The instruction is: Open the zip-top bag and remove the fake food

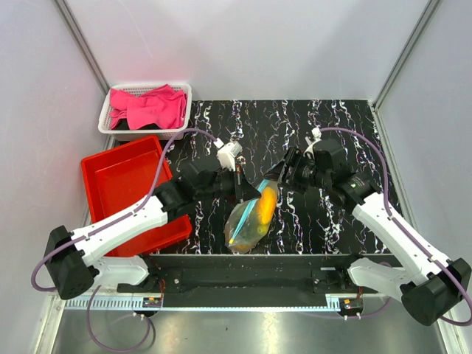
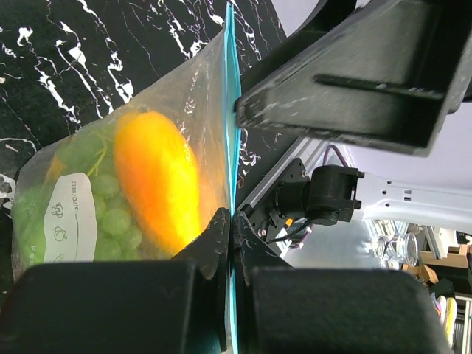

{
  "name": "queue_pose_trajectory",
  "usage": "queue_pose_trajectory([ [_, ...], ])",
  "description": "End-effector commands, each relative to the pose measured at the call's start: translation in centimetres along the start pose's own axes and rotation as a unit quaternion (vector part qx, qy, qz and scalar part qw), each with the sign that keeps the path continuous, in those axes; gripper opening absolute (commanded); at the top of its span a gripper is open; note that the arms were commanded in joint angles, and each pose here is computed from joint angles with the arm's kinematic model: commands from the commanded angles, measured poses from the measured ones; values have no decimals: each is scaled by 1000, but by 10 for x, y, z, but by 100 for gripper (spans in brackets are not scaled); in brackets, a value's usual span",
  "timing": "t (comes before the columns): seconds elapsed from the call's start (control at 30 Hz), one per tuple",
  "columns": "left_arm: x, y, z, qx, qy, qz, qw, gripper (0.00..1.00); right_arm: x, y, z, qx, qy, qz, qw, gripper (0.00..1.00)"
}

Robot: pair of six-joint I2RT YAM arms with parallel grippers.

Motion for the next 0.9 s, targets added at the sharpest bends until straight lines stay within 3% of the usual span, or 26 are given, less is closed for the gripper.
queue_pose_trajectory([
  [0.0,0,-14,22,13,-46,-21,999,0,1,10,-2,-5,-16,4,1000,63],
  [0.13,0,-14,22,13,-48,-19,999,0,3,9,-4,-4,-13,4,1000,44],
  [0.43,-3,-15,20,11,-46,-21,999,0,3,6,-9,-2,-6,23,1000,13],
  [0.47,-4,-14,18,10,-45,-21,999,4,2,7,-10,-5,-6,27,1000,6],
  [0.5,-6,-15,18,9,-47,-23,999,17,3,7,-9,-5,-7,32,999,2],
  [0.53,-7,-15,18,9,-49,-22,999,22,3,7,-10,-8,-1,37,999,0],
  [0.7,-17,-12,15,8,-65,-12,998,55,4,7,-12,-30,15,54,998,0],
  [0.87,-16,-7,13,10,-48,13,999,58,-1,13,-15,-66,43,95,992,0],
])
Point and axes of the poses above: each gripper's point midway between its finger pads, its own x axis out along the fingers, its own y axis along the line the jaws close on, z = x × y, the point moved 10 cm from there along -x, back along the fingers, and after that the axes turned 12 degrees about x, right-handed, at the moved point
